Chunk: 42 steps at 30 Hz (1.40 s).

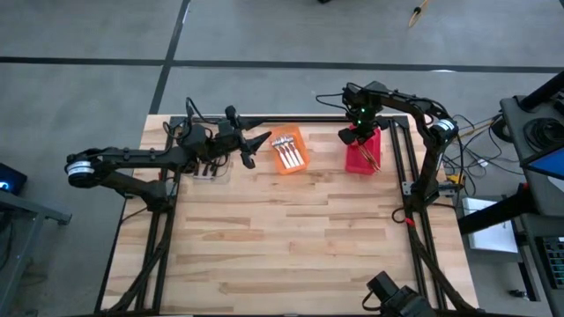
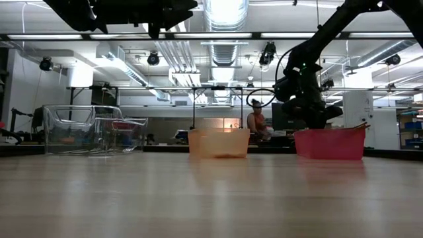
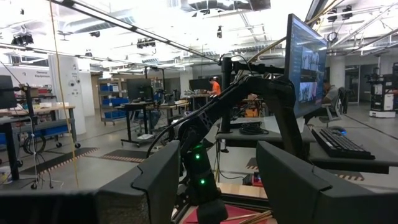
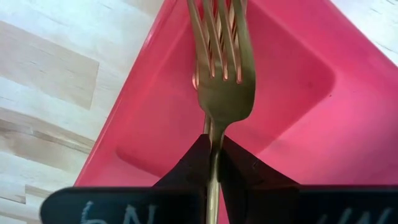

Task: Sort silverware by color (type)
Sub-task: Adjust the gold fork, then return to Home Position

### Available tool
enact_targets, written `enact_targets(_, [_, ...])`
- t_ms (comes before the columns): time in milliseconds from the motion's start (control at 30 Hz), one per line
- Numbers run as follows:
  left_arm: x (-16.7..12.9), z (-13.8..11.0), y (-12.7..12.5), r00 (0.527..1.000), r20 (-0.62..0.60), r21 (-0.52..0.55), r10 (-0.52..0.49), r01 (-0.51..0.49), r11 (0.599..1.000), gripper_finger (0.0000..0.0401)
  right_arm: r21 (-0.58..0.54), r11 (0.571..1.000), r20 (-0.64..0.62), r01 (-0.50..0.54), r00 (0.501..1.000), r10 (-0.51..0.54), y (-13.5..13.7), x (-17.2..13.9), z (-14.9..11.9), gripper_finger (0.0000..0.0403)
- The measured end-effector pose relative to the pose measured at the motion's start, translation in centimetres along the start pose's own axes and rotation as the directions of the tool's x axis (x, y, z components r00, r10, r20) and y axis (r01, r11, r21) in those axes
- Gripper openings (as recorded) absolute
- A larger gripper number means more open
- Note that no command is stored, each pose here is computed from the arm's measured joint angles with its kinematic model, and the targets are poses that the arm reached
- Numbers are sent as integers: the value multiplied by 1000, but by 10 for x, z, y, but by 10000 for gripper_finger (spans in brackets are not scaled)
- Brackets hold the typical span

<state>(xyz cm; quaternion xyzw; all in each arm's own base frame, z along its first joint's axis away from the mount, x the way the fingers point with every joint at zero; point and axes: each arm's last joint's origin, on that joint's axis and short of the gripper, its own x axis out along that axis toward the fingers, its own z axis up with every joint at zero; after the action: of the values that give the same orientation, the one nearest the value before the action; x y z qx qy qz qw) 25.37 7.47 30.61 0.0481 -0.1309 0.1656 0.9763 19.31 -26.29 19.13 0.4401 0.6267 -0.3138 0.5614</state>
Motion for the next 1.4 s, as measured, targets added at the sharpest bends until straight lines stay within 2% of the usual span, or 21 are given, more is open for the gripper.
enact_targets(300, [0,0,0,1000,0,0,0,0,1000,193,-14,1000,10,-2,1000,2,0,0,1,15])
enact_targets(1000, [0,0,0,1000,0,0,0,0,1000,193,-18,1000,14,-2,1000,3,0,0,1,92])
enact_targets(1400, [0,0,0,1000,0,0,0,0,1000,193,-25,1000,40,-5,999,6,2,-12,2,100])
